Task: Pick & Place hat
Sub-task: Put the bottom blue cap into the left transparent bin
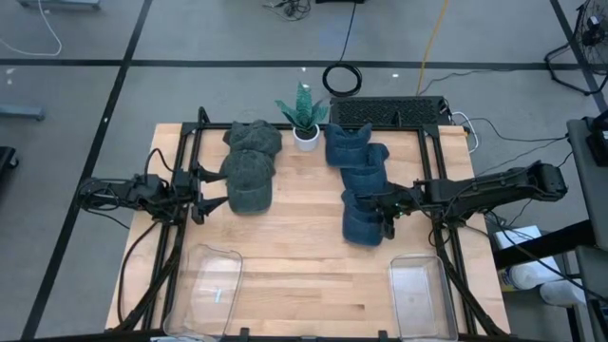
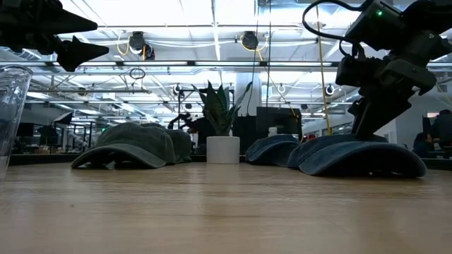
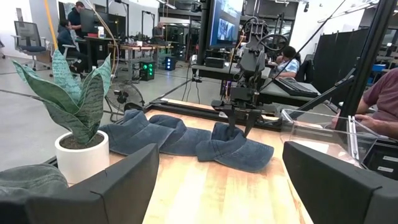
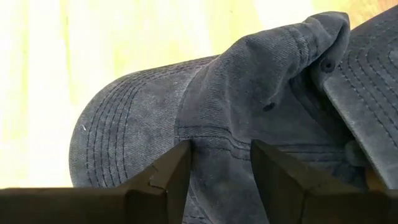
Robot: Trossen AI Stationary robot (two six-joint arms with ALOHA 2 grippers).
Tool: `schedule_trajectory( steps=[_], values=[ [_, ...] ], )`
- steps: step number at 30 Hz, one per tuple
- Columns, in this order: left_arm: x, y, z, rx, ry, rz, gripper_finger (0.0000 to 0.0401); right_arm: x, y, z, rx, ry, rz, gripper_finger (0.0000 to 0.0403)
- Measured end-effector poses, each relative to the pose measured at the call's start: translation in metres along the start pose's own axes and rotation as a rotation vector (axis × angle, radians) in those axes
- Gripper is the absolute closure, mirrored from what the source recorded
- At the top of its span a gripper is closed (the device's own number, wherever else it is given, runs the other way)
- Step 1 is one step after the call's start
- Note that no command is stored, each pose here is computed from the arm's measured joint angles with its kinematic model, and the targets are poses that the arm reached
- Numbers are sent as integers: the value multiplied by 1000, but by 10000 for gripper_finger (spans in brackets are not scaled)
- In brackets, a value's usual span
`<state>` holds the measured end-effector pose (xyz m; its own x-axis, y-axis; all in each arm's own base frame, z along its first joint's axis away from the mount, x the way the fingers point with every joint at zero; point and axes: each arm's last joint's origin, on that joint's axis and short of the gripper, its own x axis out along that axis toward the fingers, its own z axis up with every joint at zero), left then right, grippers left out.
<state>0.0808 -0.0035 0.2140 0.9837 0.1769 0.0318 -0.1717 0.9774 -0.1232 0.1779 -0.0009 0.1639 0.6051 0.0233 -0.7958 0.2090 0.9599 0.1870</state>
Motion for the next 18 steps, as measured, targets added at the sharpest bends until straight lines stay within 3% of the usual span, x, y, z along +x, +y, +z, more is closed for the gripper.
schedule_trajectory(
  steps=[18],
  values=[
    [0,0,0,0,0,0,50,0,0,1,-7,-15,3,307]
  ],
)
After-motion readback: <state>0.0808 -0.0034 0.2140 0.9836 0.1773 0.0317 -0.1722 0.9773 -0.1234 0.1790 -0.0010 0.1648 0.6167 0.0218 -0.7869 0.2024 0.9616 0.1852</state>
